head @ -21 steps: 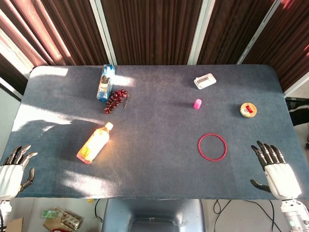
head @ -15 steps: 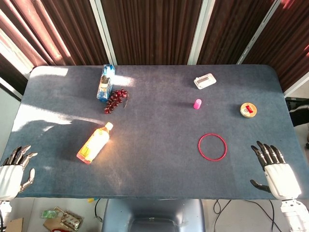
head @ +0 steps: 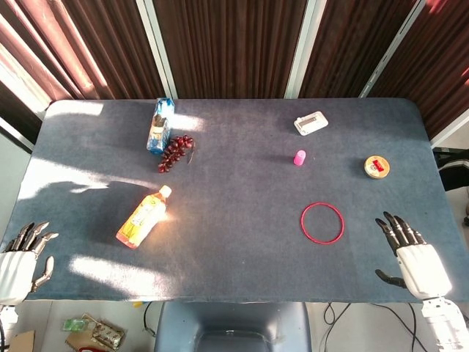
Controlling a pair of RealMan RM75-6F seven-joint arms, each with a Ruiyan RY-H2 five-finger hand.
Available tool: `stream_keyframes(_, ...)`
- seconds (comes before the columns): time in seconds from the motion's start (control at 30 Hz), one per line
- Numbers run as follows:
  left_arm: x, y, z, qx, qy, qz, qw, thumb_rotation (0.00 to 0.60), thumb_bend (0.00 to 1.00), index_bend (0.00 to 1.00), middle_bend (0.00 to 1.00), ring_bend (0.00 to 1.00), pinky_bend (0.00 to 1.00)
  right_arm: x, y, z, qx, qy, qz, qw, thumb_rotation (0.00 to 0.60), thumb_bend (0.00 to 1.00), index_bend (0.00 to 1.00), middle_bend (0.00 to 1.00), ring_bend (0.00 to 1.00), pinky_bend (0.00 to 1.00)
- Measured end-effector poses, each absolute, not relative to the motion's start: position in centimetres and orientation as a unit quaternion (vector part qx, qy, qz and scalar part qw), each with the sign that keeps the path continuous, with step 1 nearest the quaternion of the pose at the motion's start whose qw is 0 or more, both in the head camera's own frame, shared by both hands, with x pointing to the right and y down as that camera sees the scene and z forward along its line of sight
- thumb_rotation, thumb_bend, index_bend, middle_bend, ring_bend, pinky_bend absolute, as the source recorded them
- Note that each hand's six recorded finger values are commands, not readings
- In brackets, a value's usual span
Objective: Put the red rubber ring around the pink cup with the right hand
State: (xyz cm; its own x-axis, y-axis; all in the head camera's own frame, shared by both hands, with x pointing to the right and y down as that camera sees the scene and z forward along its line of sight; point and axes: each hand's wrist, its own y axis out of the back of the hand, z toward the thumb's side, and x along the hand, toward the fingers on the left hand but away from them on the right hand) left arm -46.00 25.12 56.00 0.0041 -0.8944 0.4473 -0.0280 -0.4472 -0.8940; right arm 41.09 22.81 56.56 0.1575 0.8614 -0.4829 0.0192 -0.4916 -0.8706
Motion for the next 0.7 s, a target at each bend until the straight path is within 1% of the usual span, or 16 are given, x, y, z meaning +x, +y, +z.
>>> stream_keyframes(0.1,-46.1,25.2,56.1,-0.607,0.378,-0.598,0.361,0.600,0.52,0.27,0.12,0.08,0.29,40.9,22.0,57.4,-0.665,-0.338,0.551,0.374,0.600,0.24,0.37,0.44,0.47,0.85)
stream_keyframes(0.13,-46.2,25.2,56.1,-0.608,0.379,-0.598,0.360,0.600,0.52,0.27,0.12,0.08,0.29,40.8,21.6,57.7,-0.666,-0.339,0.550,0.374,0.600,0.26,0.41,0.49,0.52,0.91)
stream_keyframes(0.17,-46.2,25.2,56.0,-0.608,0.379,-0.598,0.359,0.600,0.52,0.27,0.12,0.08,0.29,40.7,21.3,58.0,-0.667,-0.339,0.550,0.373,0.600,0.27,0.43,0.52,0.55,0.95)
stream_keyframes(0.2,-46.1,25.1,56.0,-0.608,0.381,-0.597,0.360,0.600,0.52,0.27,0.12,0.08,0.29,40.6,21.0,58.3,-0.667,-0.338,0.549,0.372,0.600,0.29,0.47,0.57,0.60,0.99)
stream_keyframes(0.3,-46.1,25.1,55.8,-0.608,0.382,-0.594,0.362,0.600,0.52,0.27,0.13,0.08,0.29,40.1,20.1,59.3,-0.672,-0.332,0.551,0.368,0.600,0.32,0.51,0.68,0.71,1.00)
stream_keyframes(0.4,-46.1,25.1,55.9,-0.610,0.381,-0.594,0.361,0.600,0.52,0.27,0.13,0.08,0.29,39.6,19.5,60.4,-0.678,-0.321,0.554,0.360,0.600,0.32,0.53,0.75,0.78,1.00)
stream_keyframes(0.47,-46.0,25.2,56.0,-0.611,0.379,-0.594,0.360,0.600,0.52,0.27,0.13,0.08,0.29,39.2,19.2,61.2,-0.684,-0.313,0.557,0.351,0.600,0.33,0.54,0.78,0.81,1.00)
stream_keyframes(0.53,-46.0,25.2,56.0,-0.613,0.378,-0.593,0.360,0.600,0.52,0.27,0.13,0.08,0.29,38.8,18.8,61.9,-0.690,-0.306,0.560,0.341,0.600,0.37,0.56,0.80,0.83,1.00)
stream_keyframes(0.7,-46.0,25.1,55.9,-0.613,0.380,-0.592,0.360,0.600,0.52,0.27,0.13,0.08,0.29,38.0,18.4,63.5,-0.700,-0.291,0.567,0.322,0.600,0.44,0.57,0.82,0.85,1.00)
